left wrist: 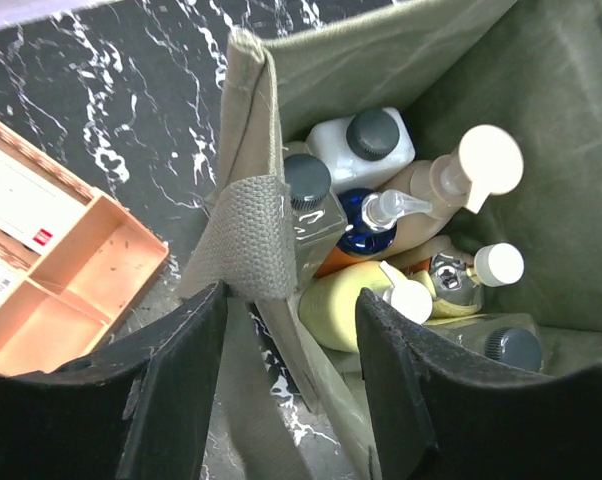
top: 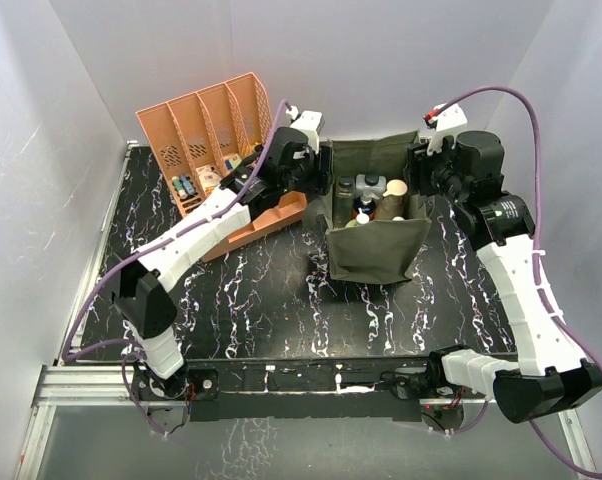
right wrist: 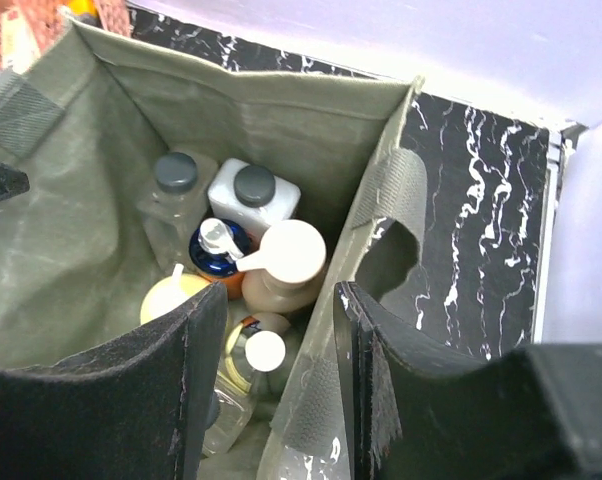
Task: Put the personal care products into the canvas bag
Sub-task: Adjust the care product in the canvas bag, then reset both arms
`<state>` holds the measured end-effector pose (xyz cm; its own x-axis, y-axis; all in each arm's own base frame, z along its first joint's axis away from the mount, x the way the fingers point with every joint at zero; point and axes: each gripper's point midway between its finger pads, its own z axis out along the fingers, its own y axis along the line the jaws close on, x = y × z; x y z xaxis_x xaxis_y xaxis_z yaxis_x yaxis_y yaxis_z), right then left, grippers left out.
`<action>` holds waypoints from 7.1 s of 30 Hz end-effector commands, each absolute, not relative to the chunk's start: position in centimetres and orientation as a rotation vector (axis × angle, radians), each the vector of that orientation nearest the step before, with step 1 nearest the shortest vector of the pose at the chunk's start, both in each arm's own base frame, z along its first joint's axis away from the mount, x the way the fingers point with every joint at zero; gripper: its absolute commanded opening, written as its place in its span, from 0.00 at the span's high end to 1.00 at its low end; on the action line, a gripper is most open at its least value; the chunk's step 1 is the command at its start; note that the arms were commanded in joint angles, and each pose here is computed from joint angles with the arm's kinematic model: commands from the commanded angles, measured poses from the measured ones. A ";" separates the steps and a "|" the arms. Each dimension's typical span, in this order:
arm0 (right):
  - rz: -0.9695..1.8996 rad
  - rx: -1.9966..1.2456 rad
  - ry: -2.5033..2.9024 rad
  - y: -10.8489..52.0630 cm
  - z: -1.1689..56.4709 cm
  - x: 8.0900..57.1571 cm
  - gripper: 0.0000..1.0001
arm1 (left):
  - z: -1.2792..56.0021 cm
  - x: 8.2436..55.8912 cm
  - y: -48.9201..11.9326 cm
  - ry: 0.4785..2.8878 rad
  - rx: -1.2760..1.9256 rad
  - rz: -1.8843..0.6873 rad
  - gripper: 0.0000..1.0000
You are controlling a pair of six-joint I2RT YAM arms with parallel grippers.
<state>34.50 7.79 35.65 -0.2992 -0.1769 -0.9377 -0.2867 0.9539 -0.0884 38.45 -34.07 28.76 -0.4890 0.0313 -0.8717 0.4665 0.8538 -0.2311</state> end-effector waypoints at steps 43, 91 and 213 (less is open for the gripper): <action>0.168 -0.438 1.967 8.8 30.9 34.5 0.86 | 40.3 40.0 -37.1 1.788 0.382 -0.746 1.00; 0.356 -0.896 1.981 18.9 19.6 43.0 0.80 | 36.8 40.0 -35.9 1.822 0.406 -0.699 1.00; -0.081 -0.173 1.487 1.1 48.9 39.3 0.01 | 45.8 42.6 -18.0 1.399 0.331 -0.055 0.03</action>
<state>41.00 0.55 44.32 -0.0661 -0.1670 -0.9837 -0.0424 0.9855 -0.1645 45.01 -17.70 41.40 0.0319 0.1882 -0.9816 0.2022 0.9606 0.1908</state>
